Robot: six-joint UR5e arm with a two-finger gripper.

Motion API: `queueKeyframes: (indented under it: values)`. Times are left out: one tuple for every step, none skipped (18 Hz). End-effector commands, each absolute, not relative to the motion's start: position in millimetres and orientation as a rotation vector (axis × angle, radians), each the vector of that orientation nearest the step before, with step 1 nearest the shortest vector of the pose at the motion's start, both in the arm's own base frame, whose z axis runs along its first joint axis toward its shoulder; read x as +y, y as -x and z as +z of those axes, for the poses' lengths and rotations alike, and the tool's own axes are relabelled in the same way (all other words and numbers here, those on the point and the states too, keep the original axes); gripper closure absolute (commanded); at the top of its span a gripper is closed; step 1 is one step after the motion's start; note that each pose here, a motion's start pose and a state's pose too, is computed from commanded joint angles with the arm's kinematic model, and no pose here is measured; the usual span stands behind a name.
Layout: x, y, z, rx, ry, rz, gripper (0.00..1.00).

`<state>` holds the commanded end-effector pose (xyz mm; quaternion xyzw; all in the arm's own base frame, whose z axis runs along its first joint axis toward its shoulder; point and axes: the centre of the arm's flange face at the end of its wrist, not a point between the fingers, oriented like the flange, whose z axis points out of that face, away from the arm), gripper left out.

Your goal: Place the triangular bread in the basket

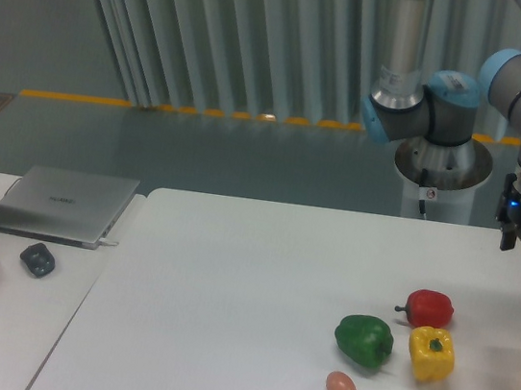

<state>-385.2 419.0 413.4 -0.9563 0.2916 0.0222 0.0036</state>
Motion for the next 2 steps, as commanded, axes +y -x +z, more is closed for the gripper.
queueKeyframes:
  values:
    - [419.7, 384.5, 413.4, 0.916, 2.995, 0.069, 0.0]
    - [419.1, 385.1, 413.4, 0.914, 2.996, 0.069, 0.0]
